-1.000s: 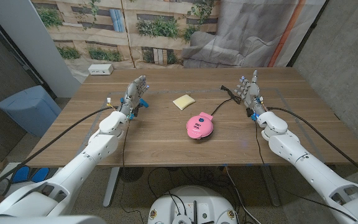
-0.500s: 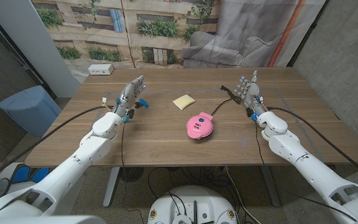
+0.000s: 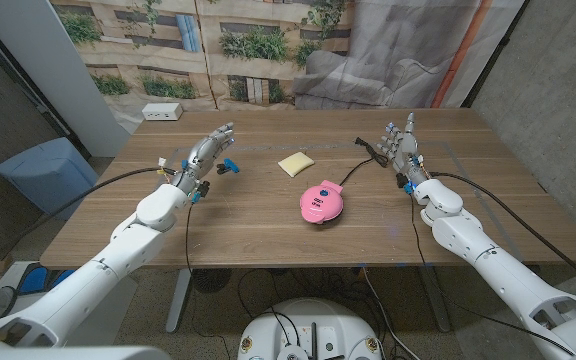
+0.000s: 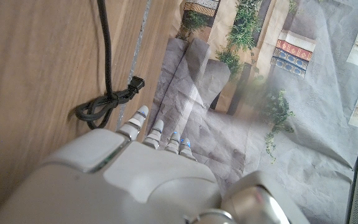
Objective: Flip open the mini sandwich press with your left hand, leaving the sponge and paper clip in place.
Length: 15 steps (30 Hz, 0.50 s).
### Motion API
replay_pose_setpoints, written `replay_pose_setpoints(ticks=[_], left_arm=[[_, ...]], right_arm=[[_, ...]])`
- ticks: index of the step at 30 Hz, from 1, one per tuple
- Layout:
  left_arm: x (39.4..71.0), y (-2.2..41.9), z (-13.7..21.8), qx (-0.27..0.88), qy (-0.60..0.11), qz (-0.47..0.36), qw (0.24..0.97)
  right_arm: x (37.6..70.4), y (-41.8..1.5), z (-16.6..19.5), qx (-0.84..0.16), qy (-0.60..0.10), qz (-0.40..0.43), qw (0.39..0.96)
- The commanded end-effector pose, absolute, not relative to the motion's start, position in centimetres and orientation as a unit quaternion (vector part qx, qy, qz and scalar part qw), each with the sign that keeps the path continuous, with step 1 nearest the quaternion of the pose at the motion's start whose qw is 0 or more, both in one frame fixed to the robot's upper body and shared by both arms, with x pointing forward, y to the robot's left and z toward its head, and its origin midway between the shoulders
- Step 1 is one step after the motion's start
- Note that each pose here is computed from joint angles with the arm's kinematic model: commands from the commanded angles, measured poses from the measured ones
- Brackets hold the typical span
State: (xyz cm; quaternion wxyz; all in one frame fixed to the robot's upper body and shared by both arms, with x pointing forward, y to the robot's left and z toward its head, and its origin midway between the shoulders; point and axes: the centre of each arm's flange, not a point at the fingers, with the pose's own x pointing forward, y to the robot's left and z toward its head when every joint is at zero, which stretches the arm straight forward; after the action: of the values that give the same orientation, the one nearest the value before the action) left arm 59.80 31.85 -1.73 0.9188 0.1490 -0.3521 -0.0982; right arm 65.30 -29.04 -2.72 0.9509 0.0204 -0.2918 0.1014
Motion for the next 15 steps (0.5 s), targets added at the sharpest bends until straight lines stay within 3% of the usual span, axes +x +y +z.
replay_pose_setpoints(ticks=[1, 15], left_arm=[[56.6, 31.9, -0.7, 0.231, -0.403, -0.111, 0.879], [53.2, 31.1, 0.1, 0.318, -0.434, -0.111, 0.835]], right_arm=[[65.3, -29.0, -2.7, 0.020, -0.292, 0.102, 0.951], [65.3, -29.0, -2.7, 0.021, -0.292, 0.102, 0.951]])
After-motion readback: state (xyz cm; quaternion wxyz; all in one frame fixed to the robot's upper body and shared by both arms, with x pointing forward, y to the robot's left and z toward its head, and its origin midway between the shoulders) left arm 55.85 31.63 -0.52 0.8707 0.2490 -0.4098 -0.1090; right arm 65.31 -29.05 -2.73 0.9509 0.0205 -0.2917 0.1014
